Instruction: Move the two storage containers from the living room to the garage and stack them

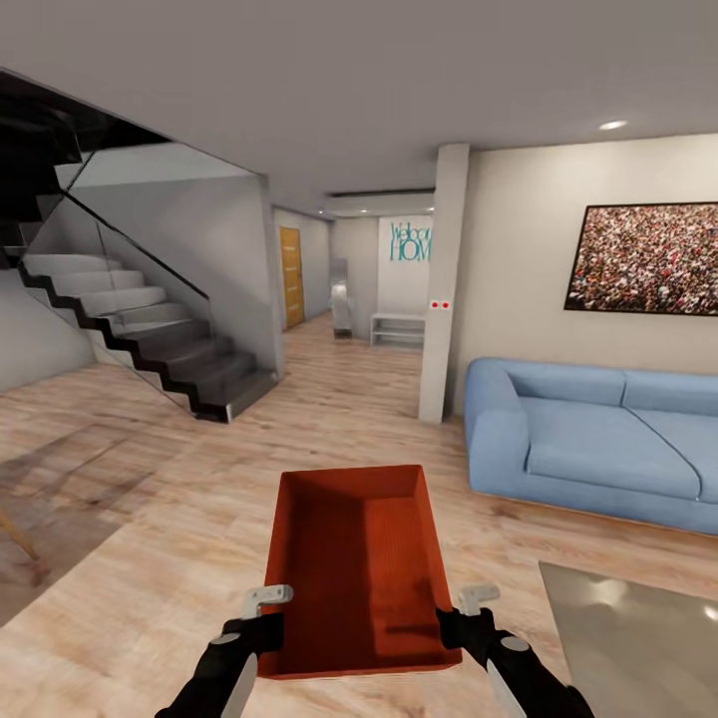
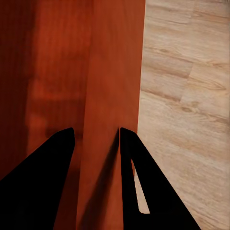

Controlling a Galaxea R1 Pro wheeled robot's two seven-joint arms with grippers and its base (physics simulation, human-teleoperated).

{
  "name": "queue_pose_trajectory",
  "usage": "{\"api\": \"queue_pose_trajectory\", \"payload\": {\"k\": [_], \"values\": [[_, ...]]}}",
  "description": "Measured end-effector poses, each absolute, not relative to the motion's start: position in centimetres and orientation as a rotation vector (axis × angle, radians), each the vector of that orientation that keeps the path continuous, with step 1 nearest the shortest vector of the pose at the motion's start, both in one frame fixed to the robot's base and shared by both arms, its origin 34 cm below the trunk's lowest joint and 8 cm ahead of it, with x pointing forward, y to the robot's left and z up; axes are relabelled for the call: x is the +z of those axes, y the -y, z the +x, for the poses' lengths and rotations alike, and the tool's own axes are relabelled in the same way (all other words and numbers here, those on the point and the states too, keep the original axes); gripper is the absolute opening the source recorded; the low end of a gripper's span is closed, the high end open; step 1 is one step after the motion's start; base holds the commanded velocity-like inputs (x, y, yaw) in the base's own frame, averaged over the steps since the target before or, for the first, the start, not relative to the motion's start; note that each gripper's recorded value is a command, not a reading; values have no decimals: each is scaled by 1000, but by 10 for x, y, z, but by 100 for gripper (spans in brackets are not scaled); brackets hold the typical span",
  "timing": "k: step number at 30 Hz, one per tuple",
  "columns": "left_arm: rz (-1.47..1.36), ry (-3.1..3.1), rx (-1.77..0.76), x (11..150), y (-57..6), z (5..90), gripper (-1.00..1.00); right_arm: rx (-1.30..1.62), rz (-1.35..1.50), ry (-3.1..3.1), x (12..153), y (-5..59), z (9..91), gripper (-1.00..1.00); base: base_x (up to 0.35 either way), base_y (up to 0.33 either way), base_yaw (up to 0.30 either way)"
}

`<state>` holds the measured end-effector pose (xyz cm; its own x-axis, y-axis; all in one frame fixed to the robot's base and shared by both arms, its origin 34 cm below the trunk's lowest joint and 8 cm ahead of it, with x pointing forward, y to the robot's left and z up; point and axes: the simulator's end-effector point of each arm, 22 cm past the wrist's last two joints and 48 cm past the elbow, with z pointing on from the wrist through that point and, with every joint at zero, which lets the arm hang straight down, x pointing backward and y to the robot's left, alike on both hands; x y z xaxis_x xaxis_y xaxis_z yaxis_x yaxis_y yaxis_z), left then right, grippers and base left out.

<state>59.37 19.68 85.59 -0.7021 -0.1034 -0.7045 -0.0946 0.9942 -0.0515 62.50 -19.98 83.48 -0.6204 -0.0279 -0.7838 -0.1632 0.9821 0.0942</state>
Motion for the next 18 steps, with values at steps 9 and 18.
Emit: {"api": "queue_pose_trajectory", "payload": {"k": [9,18], "values": [[-137,-2353,-14,856,-197,594,-100,195,-133,-2235,835,200,625,-100,325,0,0],[-138,-2354,-15,856,-197,594,-100,195,-133,-2235,835,200,625,-100,325,0,0]]}}
